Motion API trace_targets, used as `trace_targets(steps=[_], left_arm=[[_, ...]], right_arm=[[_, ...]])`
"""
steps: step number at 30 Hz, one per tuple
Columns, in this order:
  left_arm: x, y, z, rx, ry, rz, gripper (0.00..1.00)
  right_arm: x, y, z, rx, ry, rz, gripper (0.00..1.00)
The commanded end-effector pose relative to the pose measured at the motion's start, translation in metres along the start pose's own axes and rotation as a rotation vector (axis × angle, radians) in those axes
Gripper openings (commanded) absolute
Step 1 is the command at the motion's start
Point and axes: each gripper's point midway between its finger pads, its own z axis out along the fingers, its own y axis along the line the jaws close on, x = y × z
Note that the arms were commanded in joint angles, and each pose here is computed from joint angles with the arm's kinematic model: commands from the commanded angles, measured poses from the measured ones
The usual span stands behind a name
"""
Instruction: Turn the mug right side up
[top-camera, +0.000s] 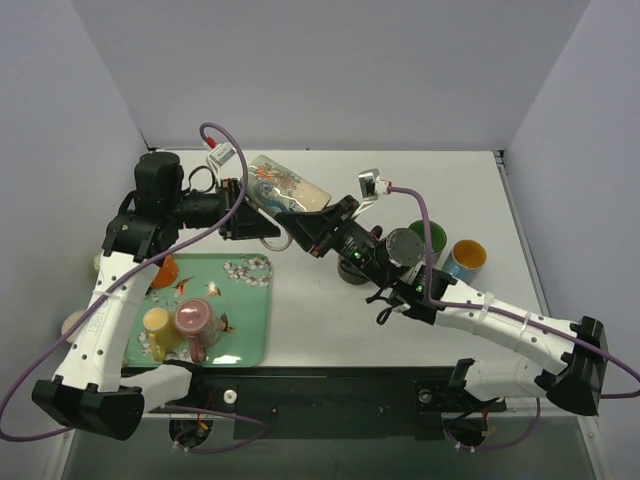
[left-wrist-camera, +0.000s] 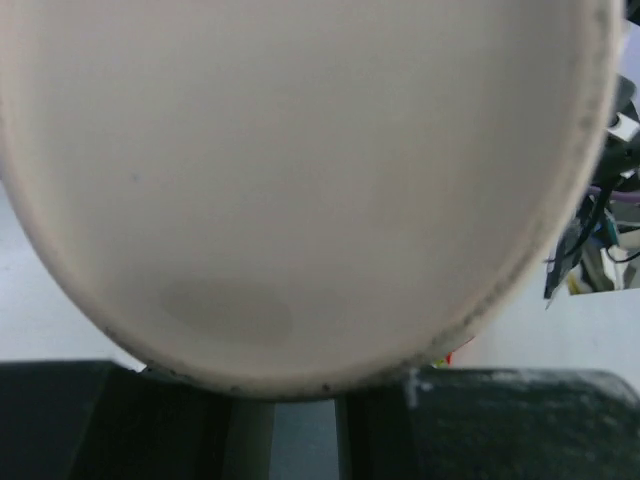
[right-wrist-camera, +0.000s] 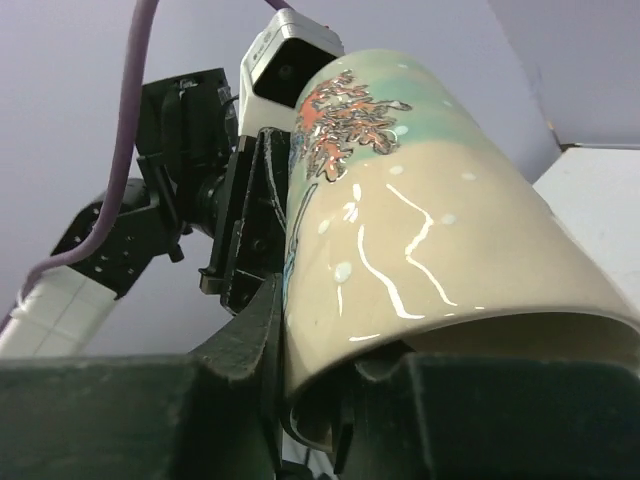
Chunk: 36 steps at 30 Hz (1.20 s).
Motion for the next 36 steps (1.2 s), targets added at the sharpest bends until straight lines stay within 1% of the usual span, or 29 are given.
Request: trace_targets(steps=[1,2,3,4,5,6,7,8,9,10,13,14,15,16,17,18,19,20,21,22,23,24,25,26,32,36], left_arm=[[0.004,-0.027,-0.008,0.086,-0.001,0.179,0.28],[0.002,-0.014,-0.008,0.011,-0.015,0.182,0.60],[0.008,-0.006,-0.013,-0.057,0.005,0.232,0.88],[-0.003,0.016,-0.019,-0.212,-0.030,0.268,0.89],[0.003,0.031,-0.027,-0.304,0.006,0.300,0.89],[-0.008,0.055,-0.040,-0.472,-0.014,0.321,0.89],[-0.001,0.068,-0.051,-0.562,0.018,0.323,0.89],[-0.004,0.083,-0.062,-0.655,0.028,0.358,0.89],[0.002,0.088,-0.072,-0.693,0.049,0.374,0.89],[0.005,0.095,-0.076,-0.724,0.068,0.388,0.90],[0.015,0.102,-0.097,-0.815,0.078,0.425,0.90],[0.019,0.109,-0.102,-0.844,0.104,0.443,0.90],[0.023,0.117,-0.113,-0.906,0.119,0.439,0.90],[0.028,0.125,-0.118,-0.933,0.155,0.449,0.90],[0.034,0.134,-0.128,-0.985,0.181,0.431,0.91],[0.041,0.142,-0.133,-1.002,0.224,0.434,0.91],[0.047,0.151,-0.141,-1.030,0.246,0.402,0.91],[0.054,0.160,-0.146,-1.042,0.277,0.388,0.91],[0.057,0.167,-0.154,-1.067,0.278,0.352,0.92],[0.064,0.174,-0.157,-1.068,0.299,0.335,0.92],[0.069,0.181,-0.163,-1.084,0.305,0.302,0.92],[0.070,0.185,-0.168,-1.097,0.301,0.287,0.93],[0.076,0.188,-0.172,-1.100,0.302,0.261,0.93],[0.079,0.191,-0.174,-1.103,0.311,0.256,0.93],[0.102,0.207,-0.195,-1.176,0.366,0.220,0.94],[0.111,0.214,-0.216,-1.246,0.384,0.206,0.94]], right_arm=[[-0.046,0.004,0.004,0.093,-0.066,-0.118,0.00],[-0.058,0.003,0.003,0.117,-0.070,-0.176,0.00],[-0.048,-0.016,-0.005,0.208,-0.002,-0.228,0.00],[-0.059,-0.017,-0.007,0.232,0.005,-0.290,0.00],[-0.049,-0.038,-0.018,0.311,0.092,-0.361,0.00],[-0.059,-0.039,-0.021,0.333,0.100,-0.384,0.00],[-0.047,-0.057,-0.034,0.400,0.197,-0.440,0.00],[-0.044,-0.072,-0.050,0.467,0.276,-0.472,0.00],[-0.045,-0.078,-0.056,0.493,0.308,-0.500,0.00],[-0.041,-0.091,-0.072,0.552,0.380,-0.524,0.00],[-0.022,-0.113,-0.110,0.646,0.570,-0.575,0.00],[-0.008,-0.122,-0.130,0.683,0.670,-0.581,0.00],[0.000,-0.127,-0.139,0.703,0.712,-0.578,0.00],[0.020,-0.136,-0.155,0.724,0.796,-0.585,0.00],[0.031,-0.141,-0.163,0.729,0.837,-0.583,0.00],[0.051,-0.145,-0.173,0.720,0.897,-0.589,0.00],[0.066,-0.145,-0.178,0.710,0.932,-0.589,0.00],[0.077,-0.152,-0.183,0.723,0.945,-0.585,0.00],[0.093,-0.156,-0.190,0.731,0.975,-0.580,0.00],[0.100,-0.159,-0.187,0.725,0.967,-0.572,0.00],[0.114,-0.164,-0.194,0.731,0.995,-0.568,0.00],[0.120,-0.166,-0.191,0.723,0.988,-0.561,0.00],[0.131,-0.171,-0.194,0.737,1.009,-0.552,0.00],[0.135,-0.171,-0.192,0.730,1.004,-0.552,0.00],[0.170,-0.188,-0.195,0.729,1.072,-0.555,0.00],[0.177,-0.204,-0.198,0.777,1.100,-0.601,0.00]])
